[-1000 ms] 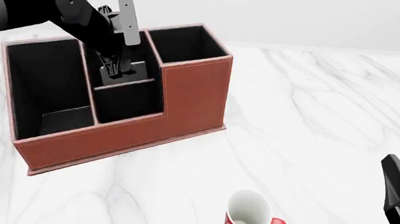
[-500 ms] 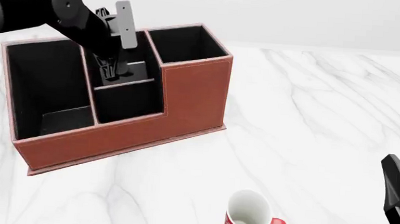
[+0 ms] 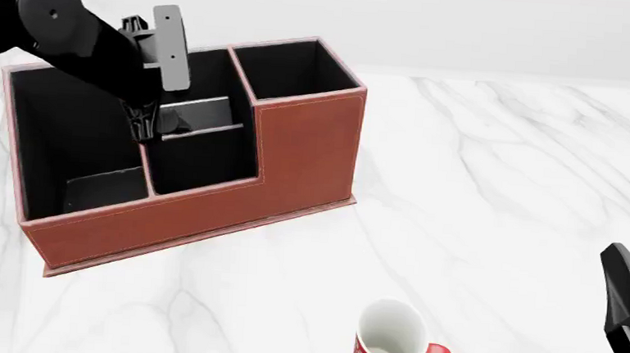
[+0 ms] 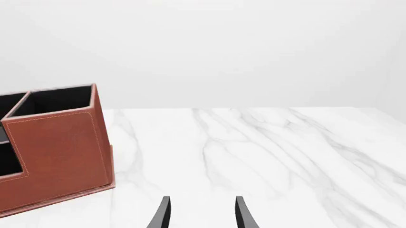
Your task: Pick up the book and place it in the front compartment of the caddy.
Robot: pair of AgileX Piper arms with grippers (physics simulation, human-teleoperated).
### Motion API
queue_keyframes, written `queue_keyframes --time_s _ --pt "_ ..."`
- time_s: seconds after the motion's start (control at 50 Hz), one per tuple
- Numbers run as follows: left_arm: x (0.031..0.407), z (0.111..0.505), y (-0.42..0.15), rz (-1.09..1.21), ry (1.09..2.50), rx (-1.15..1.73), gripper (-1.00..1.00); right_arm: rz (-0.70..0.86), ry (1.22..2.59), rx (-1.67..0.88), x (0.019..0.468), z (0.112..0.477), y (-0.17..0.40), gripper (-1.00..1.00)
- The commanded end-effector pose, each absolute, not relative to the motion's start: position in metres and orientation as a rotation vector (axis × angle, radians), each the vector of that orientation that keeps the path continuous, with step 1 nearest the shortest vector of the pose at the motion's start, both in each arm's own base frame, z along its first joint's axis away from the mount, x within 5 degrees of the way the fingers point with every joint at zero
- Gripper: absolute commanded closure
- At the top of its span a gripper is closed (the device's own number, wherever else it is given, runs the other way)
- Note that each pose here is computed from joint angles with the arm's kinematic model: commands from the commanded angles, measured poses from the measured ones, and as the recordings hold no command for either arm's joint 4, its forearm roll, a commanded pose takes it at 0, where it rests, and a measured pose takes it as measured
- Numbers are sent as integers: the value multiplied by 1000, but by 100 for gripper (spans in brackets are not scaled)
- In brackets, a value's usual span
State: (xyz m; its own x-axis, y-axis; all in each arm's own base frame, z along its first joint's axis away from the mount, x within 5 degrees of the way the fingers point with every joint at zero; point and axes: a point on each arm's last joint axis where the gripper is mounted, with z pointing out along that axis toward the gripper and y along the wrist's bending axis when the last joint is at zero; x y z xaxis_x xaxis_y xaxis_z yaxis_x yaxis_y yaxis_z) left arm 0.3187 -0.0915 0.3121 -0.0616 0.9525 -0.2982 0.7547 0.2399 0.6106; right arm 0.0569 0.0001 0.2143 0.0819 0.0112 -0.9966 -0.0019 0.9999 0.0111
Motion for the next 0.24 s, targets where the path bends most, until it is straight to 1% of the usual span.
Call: queue_keyframes --time_s 0.02,0.24 --pt "282 317 -84 382 1853 1557 -100 8 1488 6 57 214 0 -100" --pt "251 308 -83 360 1840 1560 -100 8 1488 6 57 214 0 -100"
